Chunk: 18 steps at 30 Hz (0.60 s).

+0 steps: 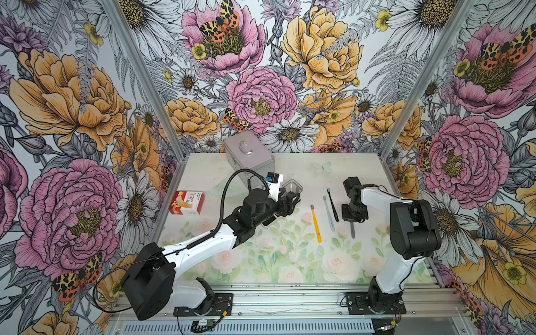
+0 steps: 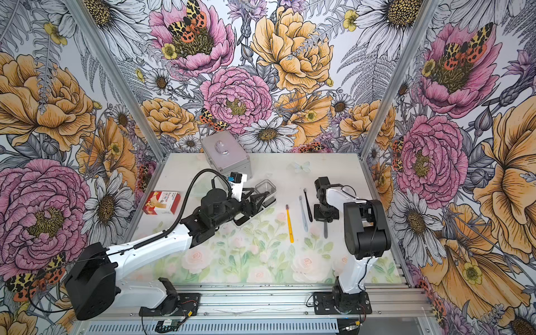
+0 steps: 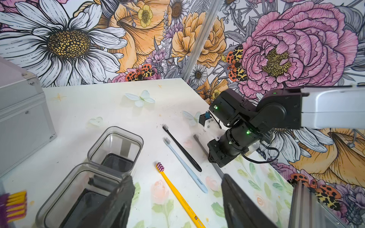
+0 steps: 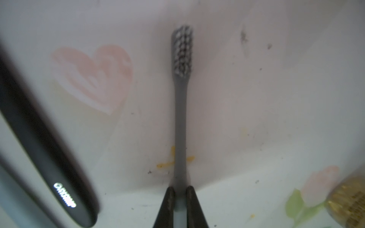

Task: Place the toothbrush into the toothbrush holder
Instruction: Pick up the toothbrush from the center of the board.

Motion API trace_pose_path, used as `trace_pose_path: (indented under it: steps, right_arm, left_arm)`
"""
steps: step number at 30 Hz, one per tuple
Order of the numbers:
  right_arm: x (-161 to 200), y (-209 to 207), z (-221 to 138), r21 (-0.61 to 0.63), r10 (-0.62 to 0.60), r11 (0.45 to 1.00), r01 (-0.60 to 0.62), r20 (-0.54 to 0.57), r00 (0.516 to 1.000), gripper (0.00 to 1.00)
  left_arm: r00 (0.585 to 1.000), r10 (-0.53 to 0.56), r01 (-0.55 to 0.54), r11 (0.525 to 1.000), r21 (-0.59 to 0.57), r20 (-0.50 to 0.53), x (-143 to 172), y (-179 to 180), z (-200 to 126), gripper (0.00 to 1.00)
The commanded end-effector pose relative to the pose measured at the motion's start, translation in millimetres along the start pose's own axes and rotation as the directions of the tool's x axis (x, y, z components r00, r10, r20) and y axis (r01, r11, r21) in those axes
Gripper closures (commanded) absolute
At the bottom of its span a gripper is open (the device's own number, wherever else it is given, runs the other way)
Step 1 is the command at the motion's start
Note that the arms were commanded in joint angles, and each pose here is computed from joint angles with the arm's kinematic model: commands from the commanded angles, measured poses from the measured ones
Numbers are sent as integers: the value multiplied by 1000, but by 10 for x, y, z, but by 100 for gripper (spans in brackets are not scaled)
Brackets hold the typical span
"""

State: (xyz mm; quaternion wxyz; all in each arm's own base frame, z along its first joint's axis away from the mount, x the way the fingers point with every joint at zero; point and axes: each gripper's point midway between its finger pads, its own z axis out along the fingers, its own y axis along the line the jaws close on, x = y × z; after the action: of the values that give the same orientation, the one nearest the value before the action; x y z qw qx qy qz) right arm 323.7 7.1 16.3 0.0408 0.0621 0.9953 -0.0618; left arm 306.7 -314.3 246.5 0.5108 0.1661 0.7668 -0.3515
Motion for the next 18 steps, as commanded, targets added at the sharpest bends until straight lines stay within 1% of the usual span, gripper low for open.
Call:
trace_pose_path:
  steps: [1,4,7,11,15,17,18]
  right_arm:
    - [131,111,194,-37,-44,998,41,-77,996,100]
    - [94,160,118,-72,-50,996,47,-41,998,100]
    - [-4,243,-105,-133,-52,989,59,54,997,100]
    - [-95,298,-434,-174,-48,982,75,154,987,100]
    - [-122,456,-692,-252,-56,961,111,216,975,100]
    - [-125,536,-825,-282,-64,950,136,248,967,100]
    - [-123,578,-887,-294,-72,944,152,264,962,100]
  left_arm:
    - [1000,-21,21,999,47,-10,30,-51,7,29]
    - [999,-32,33,998,54,-17,37,-53,8,29]
    - [995,-91,93,994,52,-40,72,20,39,29]
    - [981,-157,168,982,85,-118,177,61,174,29]
    - [960,-172,201,972,118,-220,326,-7,386,29]
    - [948,-172,219,963,157,-267,396,-86,486,39]
    - [943,-168,225,957,181,-288,413,-141,537,40]
